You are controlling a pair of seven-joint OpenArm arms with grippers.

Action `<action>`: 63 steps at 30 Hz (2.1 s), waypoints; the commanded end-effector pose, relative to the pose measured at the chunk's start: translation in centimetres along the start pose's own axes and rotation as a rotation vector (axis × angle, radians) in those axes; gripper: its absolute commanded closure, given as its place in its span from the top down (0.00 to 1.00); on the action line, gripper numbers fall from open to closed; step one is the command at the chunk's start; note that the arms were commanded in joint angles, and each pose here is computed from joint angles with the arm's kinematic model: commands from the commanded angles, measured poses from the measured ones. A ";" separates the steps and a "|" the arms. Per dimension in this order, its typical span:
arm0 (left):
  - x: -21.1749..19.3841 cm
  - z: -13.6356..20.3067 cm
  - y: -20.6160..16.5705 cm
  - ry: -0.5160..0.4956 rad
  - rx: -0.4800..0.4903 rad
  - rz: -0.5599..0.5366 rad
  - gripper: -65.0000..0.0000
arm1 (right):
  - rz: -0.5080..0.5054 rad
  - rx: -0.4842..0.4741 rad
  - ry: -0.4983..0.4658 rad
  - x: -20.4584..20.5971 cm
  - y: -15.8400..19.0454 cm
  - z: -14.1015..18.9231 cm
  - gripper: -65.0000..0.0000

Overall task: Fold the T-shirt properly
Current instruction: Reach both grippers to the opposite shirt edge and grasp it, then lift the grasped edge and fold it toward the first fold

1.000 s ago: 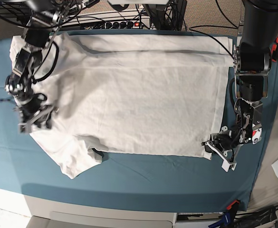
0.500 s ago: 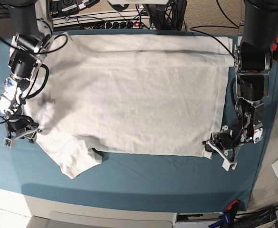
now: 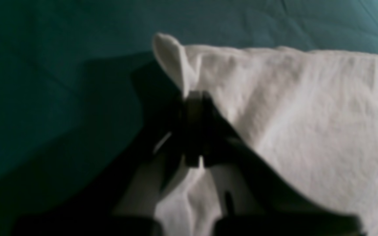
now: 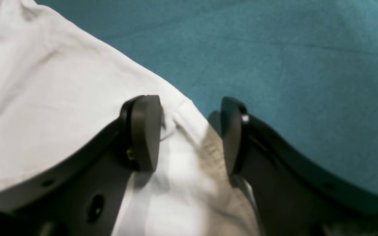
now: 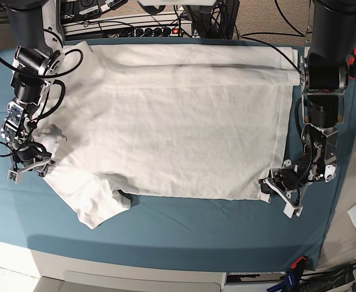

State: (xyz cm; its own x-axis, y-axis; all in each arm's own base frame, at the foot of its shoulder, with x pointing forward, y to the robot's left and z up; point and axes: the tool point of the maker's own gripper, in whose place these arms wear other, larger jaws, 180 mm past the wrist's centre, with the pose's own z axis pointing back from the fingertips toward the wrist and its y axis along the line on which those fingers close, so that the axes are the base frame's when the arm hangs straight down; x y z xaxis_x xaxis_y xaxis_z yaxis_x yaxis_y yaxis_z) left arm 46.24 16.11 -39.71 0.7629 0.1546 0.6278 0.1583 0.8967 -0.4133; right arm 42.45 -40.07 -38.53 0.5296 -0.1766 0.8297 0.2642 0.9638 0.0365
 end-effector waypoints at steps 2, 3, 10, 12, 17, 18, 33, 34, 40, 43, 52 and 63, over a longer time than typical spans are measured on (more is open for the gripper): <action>1.5 0.4 -0.2 -0.019 -0.006 -0.020 0.00 | -0.008 0.004 -0.030 1.7 0.1 -0.1 0.46; 1.5 0.4 -0.2 -0.019 -0.006 -0.020 0.00 | -0.010 0.008 -0.035 1.6 0.4 -0.1 0.46; 1.5 0.5 -0.2 -0.019 -0.006 -0.020 0.00 | -0.038 0.026 -0.063 0.6 1.3 -0.2 0.44; 1.5 0.4 -0.2 -0.019 -0.007 -0.020 0.00 | -0.055 0.031 -0.059 0.1 1.5 -0.2 0.32; 1.5 0.5 -0.2 -0.020 -0.011 -0.025 0.00 | -0.055 0.027 -0.044 -1.0 1.0 0.1 0.00; 1.6 0.5 -0.3 -0.022 -0.014 -0.022 0.00 | -0.057 0.026 -0.053 -0.9 0.9 0.2 0.00; 1.1 4.1 -0.4 -0.057 -0.206 -0.002 0.00 | 0.101 0.266 -0.174 0.9 2.2 6.0 0.00; 1.0 4.5 -0.3 -0.063 -0.212 0.010 0.00 | 0.111 0.267 -0.178 0.7 2.2 6.4 0.00; -0.3 6.8 -0.2 -0.105 -0.278 0.046 0.00 | 0.202 0.272 -0.185 0.3 2.4 8.7 0.00; -0.7 7.8 0.0 -0.121 -0.278 0.042 0.00 | 0.242 0.274 -0.181 0.0 2.6 9.6 0.00; -2.0 10.1 -0.9 -0.087 -0.299 -0.032 0.00 | 0.291 0.217 -0.144 -0.5 0.4 11.4 0.00; -4.3 11.2 -2.3 -0.047 -0.306 -0.109 0.00 | 0.160 0.144 -0.143 -1.7 -4.0 14.0 0.00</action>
State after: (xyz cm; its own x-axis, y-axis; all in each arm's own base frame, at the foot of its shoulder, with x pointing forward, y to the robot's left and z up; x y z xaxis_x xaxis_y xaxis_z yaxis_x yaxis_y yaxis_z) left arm 34.37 17.54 -36.05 0.7466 0.0778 0.6608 0.3962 0.7458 -0.5355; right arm 28.38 -39.64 -34.67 0.4861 -0.0241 0.8736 0.0545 0.9985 -0.0027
